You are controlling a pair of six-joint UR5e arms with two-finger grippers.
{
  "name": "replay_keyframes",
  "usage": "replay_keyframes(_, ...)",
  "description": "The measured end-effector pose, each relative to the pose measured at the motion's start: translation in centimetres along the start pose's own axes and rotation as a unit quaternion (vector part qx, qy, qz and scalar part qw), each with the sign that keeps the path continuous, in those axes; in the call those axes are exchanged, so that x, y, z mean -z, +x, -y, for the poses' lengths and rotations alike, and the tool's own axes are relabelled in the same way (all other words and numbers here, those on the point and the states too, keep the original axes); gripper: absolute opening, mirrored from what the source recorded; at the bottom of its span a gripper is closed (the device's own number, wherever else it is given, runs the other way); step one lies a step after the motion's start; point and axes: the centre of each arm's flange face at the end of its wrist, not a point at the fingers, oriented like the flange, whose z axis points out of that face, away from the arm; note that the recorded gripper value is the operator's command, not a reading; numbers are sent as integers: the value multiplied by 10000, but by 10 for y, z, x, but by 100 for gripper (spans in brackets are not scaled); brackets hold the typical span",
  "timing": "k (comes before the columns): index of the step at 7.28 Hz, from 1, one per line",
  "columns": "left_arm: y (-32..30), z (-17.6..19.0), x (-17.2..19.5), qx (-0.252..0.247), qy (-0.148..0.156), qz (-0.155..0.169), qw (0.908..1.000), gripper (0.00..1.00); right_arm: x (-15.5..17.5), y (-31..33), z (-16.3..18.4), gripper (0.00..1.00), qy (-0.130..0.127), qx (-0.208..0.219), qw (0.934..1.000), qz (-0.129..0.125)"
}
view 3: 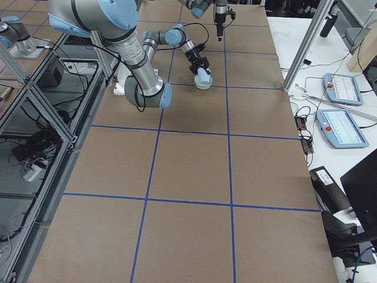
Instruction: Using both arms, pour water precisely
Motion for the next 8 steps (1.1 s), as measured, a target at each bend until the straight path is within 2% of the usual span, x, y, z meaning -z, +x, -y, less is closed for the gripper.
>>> replay_keyframes(3, -5, 4, 2, 46, 24, 20, 10000, 100, 4, -19, 13, 12, -190, 374, 9985, -363)
replay_keyframes(8, -18, 8, 5, 80, 57, 64, 9999, 100, -2, -41, 13, 12, -417, 765, 9940, -656)
